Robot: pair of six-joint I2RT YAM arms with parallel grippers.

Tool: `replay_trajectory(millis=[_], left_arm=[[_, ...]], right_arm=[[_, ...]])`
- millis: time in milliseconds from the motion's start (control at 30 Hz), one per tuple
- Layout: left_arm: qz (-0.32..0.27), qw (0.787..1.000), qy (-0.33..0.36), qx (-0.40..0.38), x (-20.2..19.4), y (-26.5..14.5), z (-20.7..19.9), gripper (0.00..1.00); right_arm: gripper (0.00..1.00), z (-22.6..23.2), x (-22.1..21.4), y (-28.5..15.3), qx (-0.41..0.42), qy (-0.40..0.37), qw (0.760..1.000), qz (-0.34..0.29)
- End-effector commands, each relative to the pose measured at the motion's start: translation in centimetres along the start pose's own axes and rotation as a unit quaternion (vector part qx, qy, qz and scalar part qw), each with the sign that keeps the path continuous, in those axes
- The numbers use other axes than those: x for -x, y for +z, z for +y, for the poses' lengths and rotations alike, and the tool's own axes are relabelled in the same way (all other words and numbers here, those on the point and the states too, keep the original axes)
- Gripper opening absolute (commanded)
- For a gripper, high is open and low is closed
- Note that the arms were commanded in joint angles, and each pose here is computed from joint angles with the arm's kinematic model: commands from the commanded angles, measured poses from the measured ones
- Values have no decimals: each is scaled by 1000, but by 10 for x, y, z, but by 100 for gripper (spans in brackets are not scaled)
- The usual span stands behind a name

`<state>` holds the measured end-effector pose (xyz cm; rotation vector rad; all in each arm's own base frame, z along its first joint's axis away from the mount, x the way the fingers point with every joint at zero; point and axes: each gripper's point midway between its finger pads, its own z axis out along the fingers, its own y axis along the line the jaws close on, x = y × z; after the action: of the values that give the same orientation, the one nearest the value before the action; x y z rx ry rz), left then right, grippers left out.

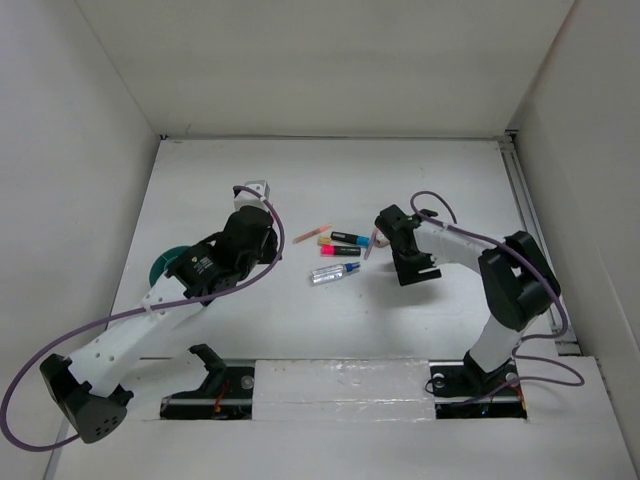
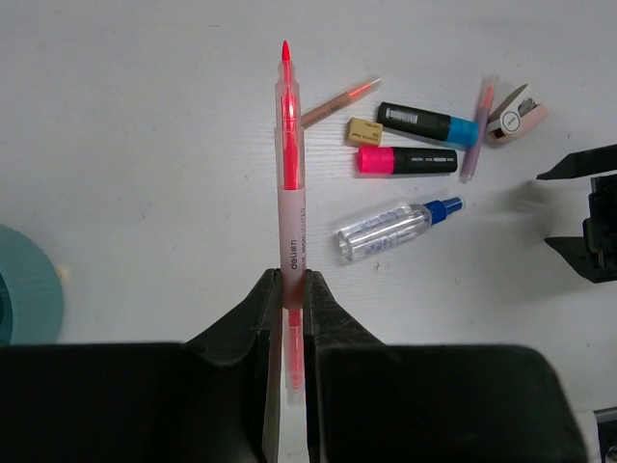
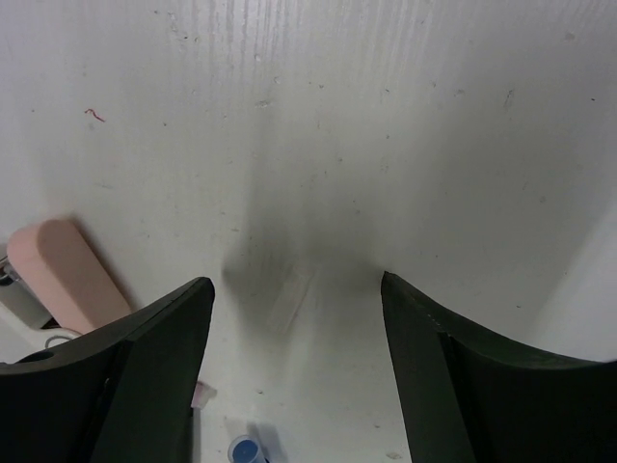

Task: Sort the stationery into containers
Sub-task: Close the pen cap on the pen.

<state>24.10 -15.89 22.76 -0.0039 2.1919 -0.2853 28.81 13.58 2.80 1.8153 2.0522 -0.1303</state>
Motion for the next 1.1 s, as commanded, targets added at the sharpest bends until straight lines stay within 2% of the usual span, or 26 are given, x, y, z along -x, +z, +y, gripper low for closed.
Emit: replay_trajectory(millis=[0,333,533,733,833,867,1067], left_arm=[[-12,1000,0,-6,4,-2,1,0],[-18,1000,-2,-4,6,-4,2,0],[-18,1000,-7,-4,6,-4,2,0],[-26,1000,-11,-9,10,-8,2,0],[-22,1000,-9,-7,6,-7,3,0],[-22,1000,-9,-7,6,-7,3,0],[-24,1000,-9,-3,7,-7,5,0]], right_arm=[[75,8,-1,-5,5,11,1000,5],[71,1,-9,6,-22,1,1000,9],[59,-2,-13,9,-35,2,999,13],[58,-8,-15,15,-44,3,999,13],[52,-5,-16,15,-39,5,999,16],[46,-7,-16,17,-39,5,999,16],[43,-5,-19,23,-39,1,999,16]])
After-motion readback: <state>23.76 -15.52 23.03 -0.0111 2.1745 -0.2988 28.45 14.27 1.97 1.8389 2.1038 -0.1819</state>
